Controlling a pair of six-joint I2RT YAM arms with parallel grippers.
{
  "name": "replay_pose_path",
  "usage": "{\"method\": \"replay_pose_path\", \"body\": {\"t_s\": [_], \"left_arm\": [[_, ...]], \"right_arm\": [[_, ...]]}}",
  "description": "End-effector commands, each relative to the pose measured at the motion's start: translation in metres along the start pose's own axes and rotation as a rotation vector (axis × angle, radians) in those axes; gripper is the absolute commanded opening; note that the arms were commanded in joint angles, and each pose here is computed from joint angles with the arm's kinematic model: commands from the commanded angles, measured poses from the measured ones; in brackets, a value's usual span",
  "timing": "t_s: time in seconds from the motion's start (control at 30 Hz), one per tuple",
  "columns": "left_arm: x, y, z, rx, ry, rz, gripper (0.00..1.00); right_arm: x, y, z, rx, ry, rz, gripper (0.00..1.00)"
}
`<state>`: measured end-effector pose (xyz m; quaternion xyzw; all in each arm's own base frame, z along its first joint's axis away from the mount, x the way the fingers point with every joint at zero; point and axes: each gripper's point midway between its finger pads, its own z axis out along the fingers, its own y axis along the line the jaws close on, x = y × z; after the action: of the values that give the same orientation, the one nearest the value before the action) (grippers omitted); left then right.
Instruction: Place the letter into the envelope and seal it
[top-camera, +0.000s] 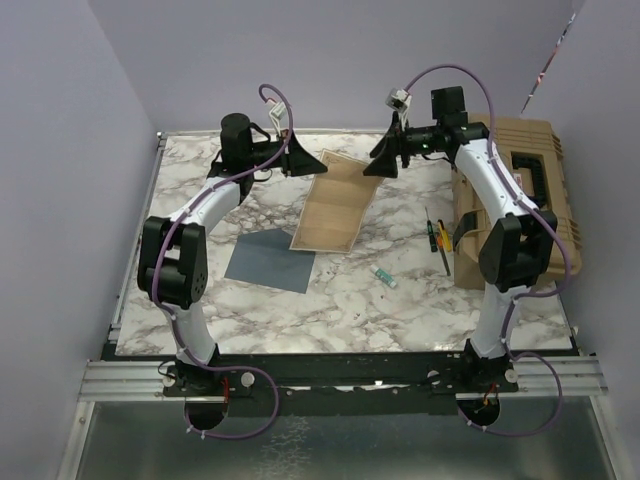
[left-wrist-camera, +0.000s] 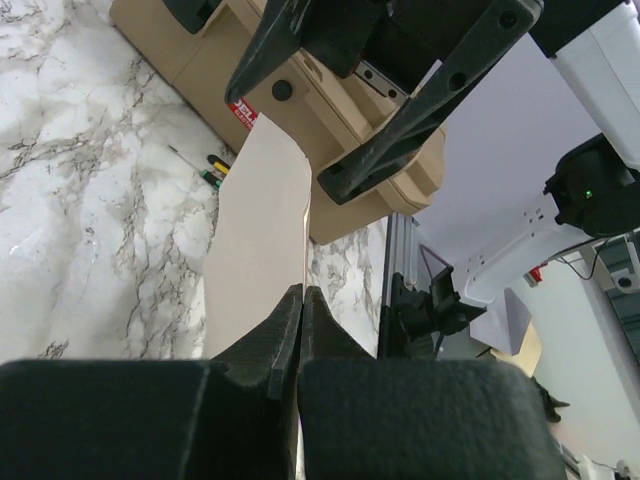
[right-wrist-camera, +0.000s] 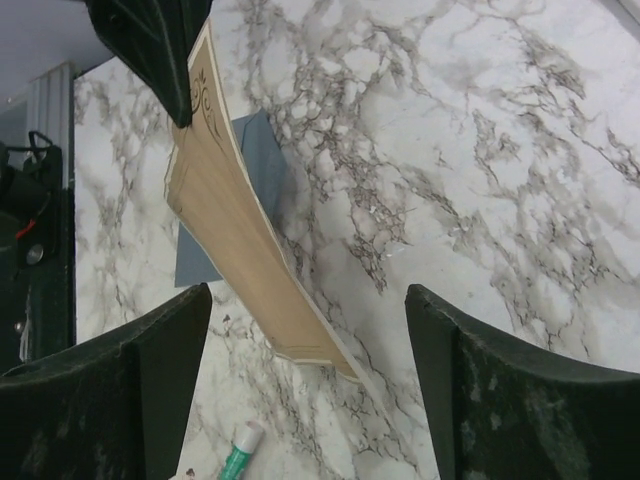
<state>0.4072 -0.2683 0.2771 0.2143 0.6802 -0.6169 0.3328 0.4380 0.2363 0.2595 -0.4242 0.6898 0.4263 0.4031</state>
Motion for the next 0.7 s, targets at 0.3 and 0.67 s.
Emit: {"method": "replay_pose_path", "body": {"t_s": [0.3,0.67], "left_arm": [[-0.004,-0.04,-0.007,0.068,0.021,0.094,0.0],[-0.026,-0.004,-0.033,-0.089,-0.107,0.072,0.78]], "right_arm": [[0.018,0.038,0.025,-0.24,0.02,0.081,0.27],[-0.007,0.046,0.002,-0.091,0.038,-0.015,0.0]]}}
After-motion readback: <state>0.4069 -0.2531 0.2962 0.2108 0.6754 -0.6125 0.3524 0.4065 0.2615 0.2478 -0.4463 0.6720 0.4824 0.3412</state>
